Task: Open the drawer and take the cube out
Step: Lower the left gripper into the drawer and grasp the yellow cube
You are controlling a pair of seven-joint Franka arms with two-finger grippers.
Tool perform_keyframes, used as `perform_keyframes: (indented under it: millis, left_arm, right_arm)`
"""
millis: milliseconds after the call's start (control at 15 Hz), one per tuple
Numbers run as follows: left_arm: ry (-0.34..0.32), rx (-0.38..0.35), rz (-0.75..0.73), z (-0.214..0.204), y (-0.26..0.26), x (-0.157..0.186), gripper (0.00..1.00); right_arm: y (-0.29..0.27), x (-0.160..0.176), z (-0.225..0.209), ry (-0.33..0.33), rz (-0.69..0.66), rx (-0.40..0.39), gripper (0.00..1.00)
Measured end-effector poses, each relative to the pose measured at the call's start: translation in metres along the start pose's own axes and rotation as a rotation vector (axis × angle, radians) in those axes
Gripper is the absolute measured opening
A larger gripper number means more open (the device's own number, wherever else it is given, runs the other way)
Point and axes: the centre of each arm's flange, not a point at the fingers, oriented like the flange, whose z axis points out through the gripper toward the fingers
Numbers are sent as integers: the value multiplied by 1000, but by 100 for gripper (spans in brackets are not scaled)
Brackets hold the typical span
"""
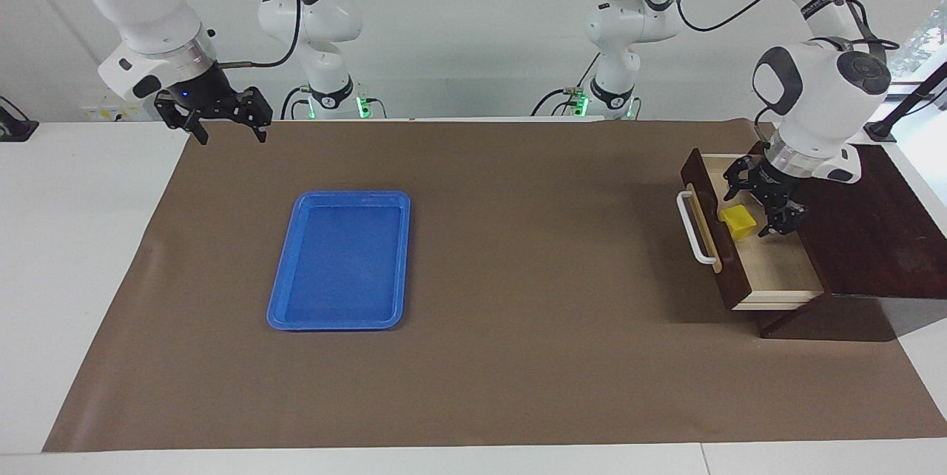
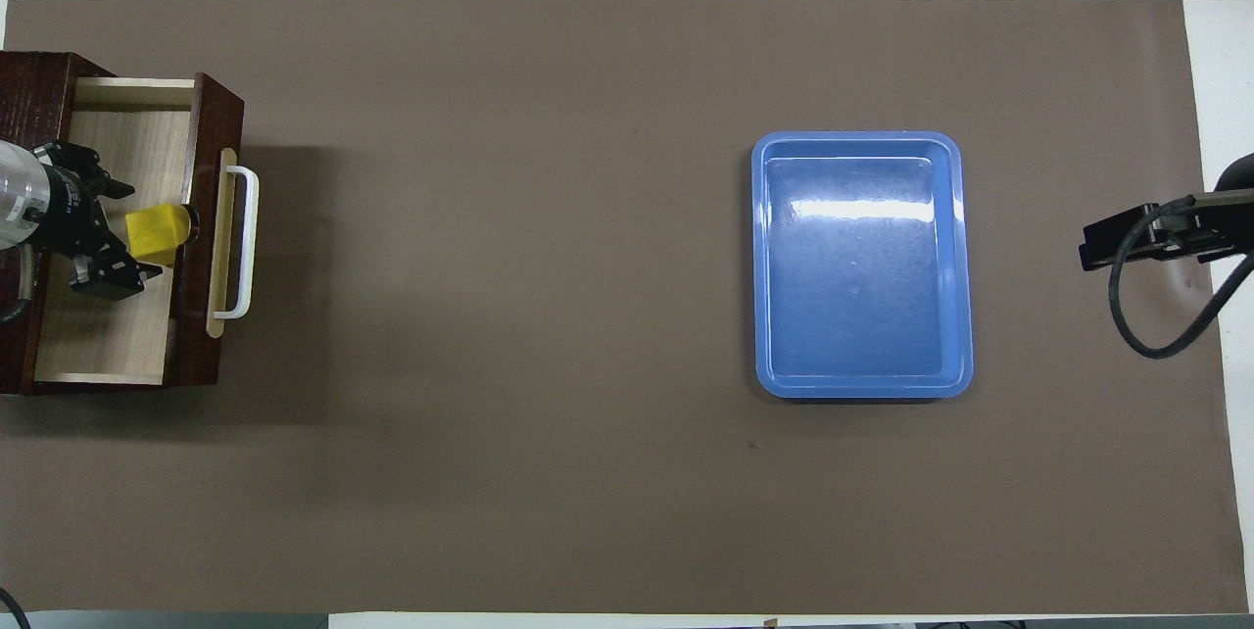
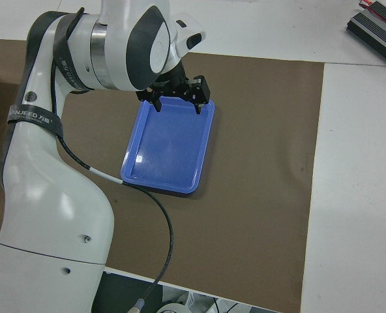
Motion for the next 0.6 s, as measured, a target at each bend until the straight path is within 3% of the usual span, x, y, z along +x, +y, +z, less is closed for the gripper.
perform_keyframes:
  millis: [600]
  left_arm:
    - [0,3,27,3,-1,-1,96]
  right_arm:
    - [0,-3,6,-14,0,0,100]
